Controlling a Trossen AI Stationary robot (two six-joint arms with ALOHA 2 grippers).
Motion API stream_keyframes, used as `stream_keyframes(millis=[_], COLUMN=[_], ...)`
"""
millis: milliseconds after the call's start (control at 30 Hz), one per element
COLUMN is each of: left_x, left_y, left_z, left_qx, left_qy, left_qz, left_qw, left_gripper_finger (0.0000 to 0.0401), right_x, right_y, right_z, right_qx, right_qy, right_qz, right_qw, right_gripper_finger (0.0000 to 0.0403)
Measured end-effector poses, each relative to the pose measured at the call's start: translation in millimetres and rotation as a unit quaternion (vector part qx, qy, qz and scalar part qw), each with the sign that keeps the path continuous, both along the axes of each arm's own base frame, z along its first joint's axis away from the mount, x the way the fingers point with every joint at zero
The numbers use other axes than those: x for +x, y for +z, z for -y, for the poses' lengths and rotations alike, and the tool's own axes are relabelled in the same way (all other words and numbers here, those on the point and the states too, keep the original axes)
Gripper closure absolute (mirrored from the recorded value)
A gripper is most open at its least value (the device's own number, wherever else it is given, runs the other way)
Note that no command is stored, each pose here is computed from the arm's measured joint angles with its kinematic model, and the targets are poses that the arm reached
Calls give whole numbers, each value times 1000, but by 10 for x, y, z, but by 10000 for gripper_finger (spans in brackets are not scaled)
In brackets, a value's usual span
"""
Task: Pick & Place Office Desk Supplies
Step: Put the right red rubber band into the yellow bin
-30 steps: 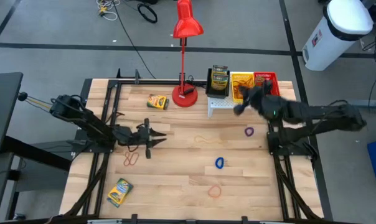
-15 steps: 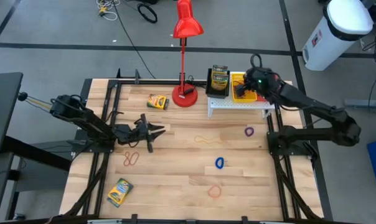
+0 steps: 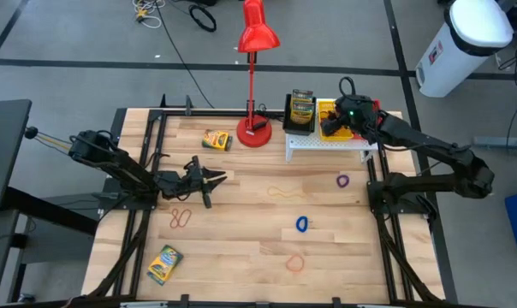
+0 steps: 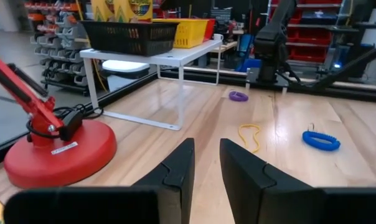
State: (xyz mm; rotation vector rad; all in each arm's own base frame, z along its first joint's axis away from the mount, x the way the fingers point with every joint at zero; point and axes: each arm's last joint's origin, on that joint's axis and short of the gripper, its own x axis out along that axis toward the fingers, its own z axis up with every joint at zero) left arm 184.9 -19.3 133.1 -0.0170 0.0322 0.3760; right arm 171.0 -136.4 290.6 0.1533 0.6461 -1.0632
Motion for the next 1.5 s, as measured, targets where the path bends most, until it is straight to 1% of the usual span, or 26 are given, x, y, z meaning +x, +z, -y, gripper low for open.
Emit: stream_keyframes(millis=[67,200,333,433,500,733,800,1000,1067,1133,1267,1333,1433,1500], left_x=[-1,-3,-7,-11,-12,-13,-13,-12,-12,-13,-13,-13,-12,-11], left_y=[0,7,29,49,52,56,56,56,56,58,66,66,67,67], left_z=[-3,-4,-4,-1,-2,-2,-2,-4,-4,-4,-7,-7,-7,-16], left_qx=[-7,-14,-16,-17,-17,-30,-32,-36,-36,-37,-37,-38,-39,-40], left_qy=[6,8,8,6,7,7,7,7,7,7,8,8,8,10], left_qz=[3,8,14,20,20,26,27,29,29,30,32,33,33,34], left_qw=[1000,1000,1000,1000,1000,999,999,999,999,999,999,999,999,999], left_gripper_finger=[319,319,319,319,319,319,319,319,319,319,319,319,319,319], right_x=[-11,-25,-65,-104,-105,27,62,120,124,113,70,67,60,60], right_y=[24,215,435,472,445,303,311,456,505,495,381,329,321,325], right_z=[-8,-23,-66,-98,-111,-94,-62,30,40,49,121,169,189,189], right_qx=[9,18,46,74,101,213,212,165,162,191,268,278,270,268], right_qy=[-7,-10,-11,-25,-21,28,19,-27,-33,-42,-73,-88,-83,-77], right_qz=[1,15,38,41,45,56,46,9,4,-5,-14,-29,-43,-48], right_qw=[1000,1000,998,996,994,975,976,986,986,981,960,956,958,959], right_gripper_finger=[171,126,103,101,104,111,111,111,111,111,111,111,113,121])
